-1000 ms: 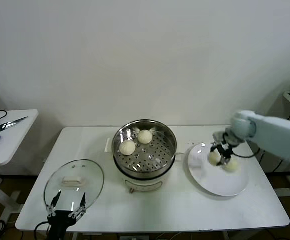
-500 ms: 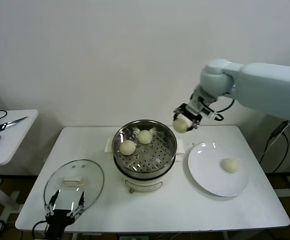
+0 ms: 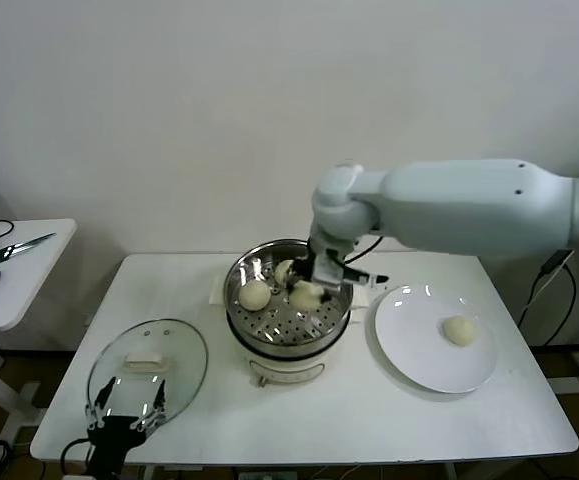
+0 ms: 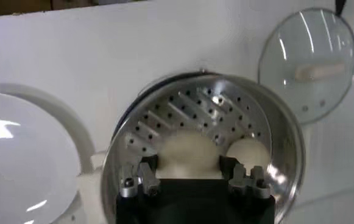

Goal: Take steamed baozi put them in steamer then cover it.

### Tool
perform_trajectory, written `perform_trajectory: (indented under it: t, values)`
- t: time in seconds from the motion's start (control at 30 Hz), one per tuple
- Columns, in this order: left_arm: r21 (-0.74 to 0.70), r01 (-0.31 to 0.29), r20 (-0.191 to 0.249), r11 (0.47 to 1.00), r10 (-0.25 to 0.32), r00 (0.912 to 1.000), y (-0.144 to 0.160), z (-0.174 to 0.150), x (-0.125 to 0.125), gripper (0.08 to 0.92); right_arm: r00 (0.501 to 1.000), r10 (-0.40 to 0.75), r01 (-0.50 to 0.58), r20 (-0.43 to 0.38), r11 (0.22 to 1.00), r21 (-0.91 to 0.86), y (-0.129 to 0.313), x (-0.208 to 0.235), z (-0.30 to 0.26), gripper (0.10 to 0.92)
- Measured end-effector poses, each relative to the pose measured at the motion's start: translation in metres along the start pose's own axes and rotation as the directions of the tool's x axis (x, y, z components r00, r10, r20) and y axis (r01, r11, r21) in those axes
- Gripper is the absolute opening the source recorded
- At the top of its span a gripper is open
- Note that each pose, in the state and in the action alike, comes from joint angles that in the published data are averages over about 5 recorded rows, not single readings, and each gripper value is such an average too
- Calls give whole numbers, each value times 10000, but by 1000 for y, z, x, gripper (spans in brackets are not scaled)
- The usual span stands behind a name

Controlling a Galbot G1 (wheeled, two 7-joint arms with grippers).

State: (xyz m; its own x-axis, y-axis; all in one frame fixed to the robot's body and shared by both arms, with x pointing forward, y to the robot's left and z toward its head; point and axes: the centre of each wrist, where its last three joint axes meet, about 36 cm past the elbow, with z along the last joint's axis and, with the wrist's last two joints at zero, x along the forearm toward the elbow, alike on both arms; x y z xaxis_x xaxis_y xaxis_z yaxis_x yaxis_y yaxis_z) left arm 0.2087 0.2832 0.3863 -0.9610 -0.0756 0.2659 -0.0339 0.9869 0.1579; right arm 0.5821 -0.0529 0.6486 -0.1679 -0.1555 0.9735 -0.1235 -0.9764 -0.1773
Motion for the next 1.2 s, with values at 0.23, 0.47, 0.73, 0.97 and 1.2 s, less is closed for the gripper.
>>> perform_trajectory:
  t: [0.23, 0.47, 0.73, 0.97, 1.2]
  values:
    - [43, -8, 7, 10000, 8, 10000, 0, 0, -1, 823, 9994, -157, 144, 315, 9990, 424, -13, -35, -8, 665]
    - [51, -23, 8, 10000, 23, 10000, -1, 1, 0, 823, 9991, -156, 133, 387, 9983, 573, -21, -56, -8, 674]
    - [47, -44, 15, 10000, 44, 10000, -2, 1, 1, 823, 9990, -65, 43, 437, 9987, 514, -22, -64, -1, 811]
    - [31, -76, 33, 10000, 76, 10000, -4, 1, 2, 823, 9986, 69, -89, 522, 9992, 393, -23, -53, 7, 823]
    - [4, -35, 34, 10000, 35, 10000, -2, 1, 4, 823, 9990, -235, 270, 387, 9954, -924, -3, -4, 44, 823]
